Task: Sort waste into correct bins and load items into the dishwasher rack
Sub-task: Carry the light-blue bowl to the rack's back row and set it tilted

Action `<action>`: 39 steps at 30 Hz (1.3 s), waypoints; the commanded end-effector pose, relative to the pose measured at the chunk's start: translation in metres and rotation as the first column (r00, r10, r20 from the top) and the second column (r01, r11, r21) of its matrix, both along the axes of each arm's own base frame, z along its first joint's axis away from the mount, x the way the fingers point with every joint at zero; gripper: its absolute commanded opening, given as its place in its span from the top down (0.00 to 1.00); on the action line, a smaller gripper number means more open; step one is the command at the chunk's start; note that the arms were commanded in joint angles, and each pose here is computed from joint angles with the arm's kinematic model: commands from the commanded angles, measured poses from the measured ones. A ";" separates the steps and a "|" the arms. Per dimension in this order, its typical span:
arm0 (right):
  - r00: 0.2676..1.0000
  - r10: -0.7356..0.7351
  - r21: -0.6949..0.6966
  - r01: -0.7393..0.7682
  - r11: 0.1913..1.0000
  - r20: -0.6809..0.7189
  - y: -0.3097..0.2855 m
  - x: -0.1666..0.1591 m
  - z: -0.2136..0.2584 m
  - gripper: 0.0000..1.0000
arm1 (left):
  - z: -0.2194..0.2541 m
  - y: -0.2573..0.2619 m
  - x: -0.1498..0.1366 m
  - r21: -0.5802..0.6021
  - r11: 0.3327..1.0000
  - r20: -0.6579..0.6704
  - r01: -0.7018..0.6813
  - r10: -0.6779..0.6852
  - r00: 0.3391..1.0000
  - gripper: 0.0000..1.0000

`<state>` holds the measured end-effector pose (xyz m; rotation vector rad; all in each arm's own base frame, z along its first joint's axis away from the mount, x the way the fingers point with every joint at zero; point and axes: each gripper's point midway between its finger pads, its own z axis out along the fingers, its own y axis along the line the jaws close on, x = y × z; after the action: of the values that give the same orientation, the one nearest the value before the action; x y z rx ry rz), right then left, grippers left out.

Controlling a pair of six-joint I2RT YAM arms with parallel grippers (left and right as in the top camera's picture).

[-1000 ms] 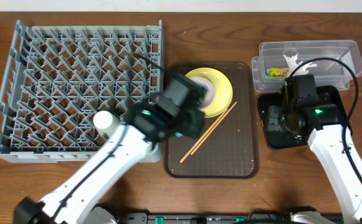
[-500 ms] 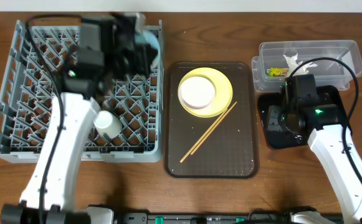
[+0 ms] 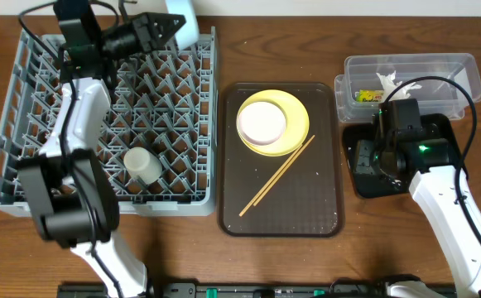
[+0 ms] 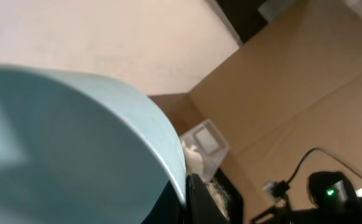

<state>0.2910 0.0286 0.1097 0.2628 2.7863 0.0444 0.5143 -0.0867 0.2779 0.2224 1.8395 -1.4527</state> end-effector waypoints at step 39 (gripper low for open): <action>1.000 -0.005 -0.011 0.005 1.000 0.023 -0.003 0.003 0.009 0.49 | -0.120 0.079 0.020 -0.089 0.980 -0.450 -0.180 0.122 0.885 0.47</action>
<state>0.2894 0.0284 0.1091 0.2627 2.7931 0.0423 0.5331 -0.0201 0.1651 -0.3081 2.0511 -1.6142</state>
